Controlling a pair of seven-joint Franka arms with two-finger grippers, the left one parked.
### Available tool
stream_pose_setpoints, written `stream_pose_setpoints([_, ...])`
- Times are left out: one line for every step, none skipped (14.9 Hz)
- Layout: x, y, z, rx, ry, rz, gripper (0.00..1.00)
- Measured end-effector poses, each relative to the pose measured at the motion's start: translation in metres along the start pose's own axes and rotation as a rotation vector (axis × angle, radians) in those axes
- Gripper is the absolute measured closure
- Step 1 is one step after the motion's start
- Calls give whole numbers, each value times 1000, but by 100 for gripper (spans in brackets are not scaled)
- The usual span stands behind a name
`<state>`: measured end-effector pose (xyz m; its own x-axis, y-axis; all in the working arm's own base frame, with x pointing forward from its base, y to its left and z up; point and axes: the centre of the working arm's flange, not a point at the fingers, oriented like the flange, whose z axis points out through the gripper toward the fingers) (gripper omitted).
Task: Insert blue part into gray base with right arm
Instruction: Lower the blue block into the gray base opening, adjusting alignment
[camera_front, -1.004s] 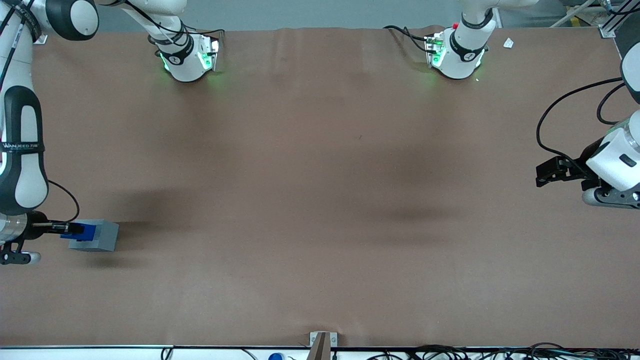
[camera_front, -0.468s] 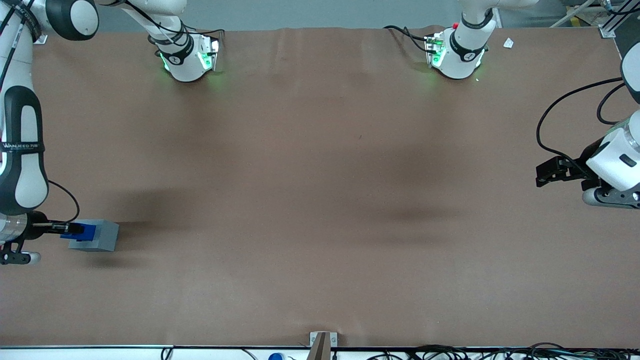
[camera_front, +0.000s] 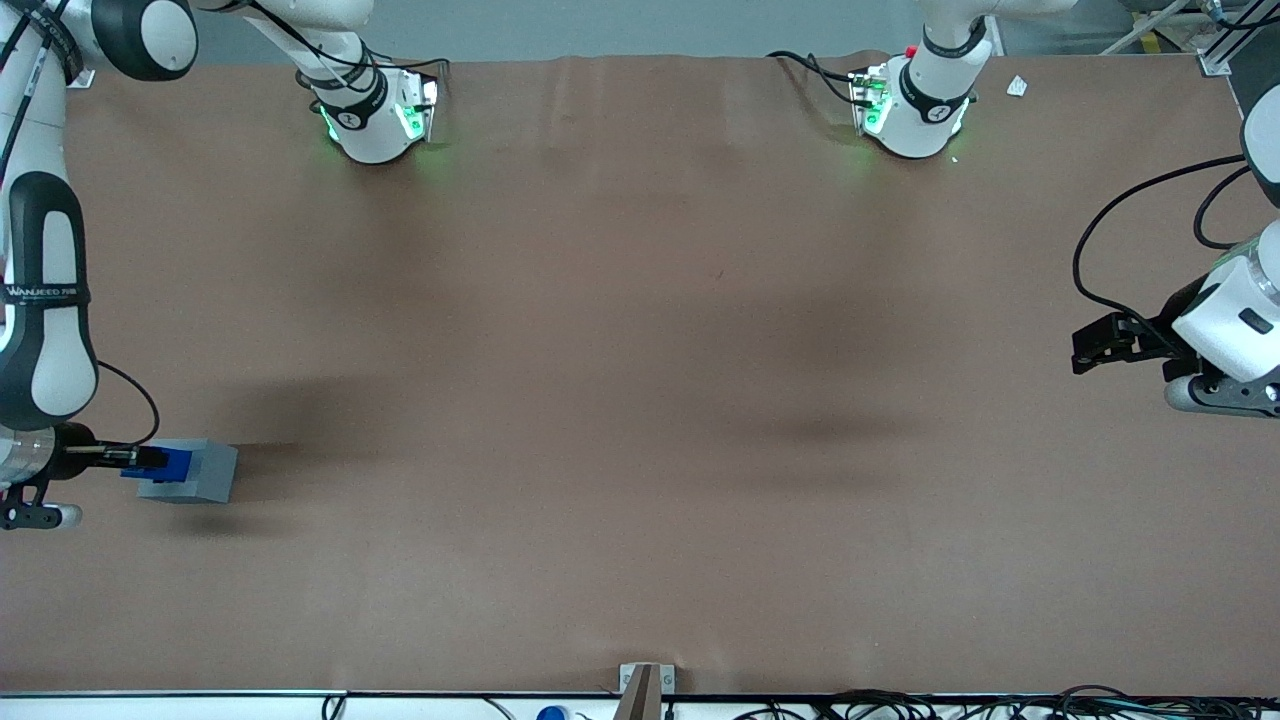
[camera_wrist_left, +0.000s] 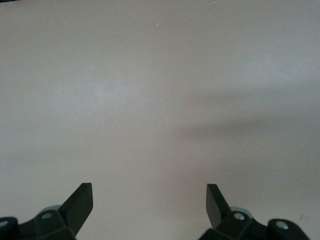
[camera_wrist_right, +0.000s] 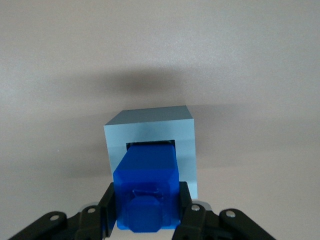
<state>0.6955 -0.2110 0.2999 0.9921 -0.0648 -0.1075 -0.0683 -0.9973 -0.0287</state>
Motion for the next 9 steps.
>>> stream_pose_setpoints([0,0,0,-1,5,-3,49])
stream_pose_setpoints([1,0,1,-3,12,-4,49])
stream_pose_setpoints([2,-1,2,-4,22,-6,49])
stream_pose_setpoints([4,-1,4,-7,34,-7,49])
stream_pose_setpoints([6,-1,6,-10,45,-7,49])
stream_pose_setpoints([6,-1,7,-10,46,-8,49])
stream_pose_setpoints([6,-1,7,-10,47,-9,49])
stream_pose_setpoints([6,-1,7,-10,47,-9,49])
stream_pose_setpoints([6,-1,7,-10,47,-9,49])
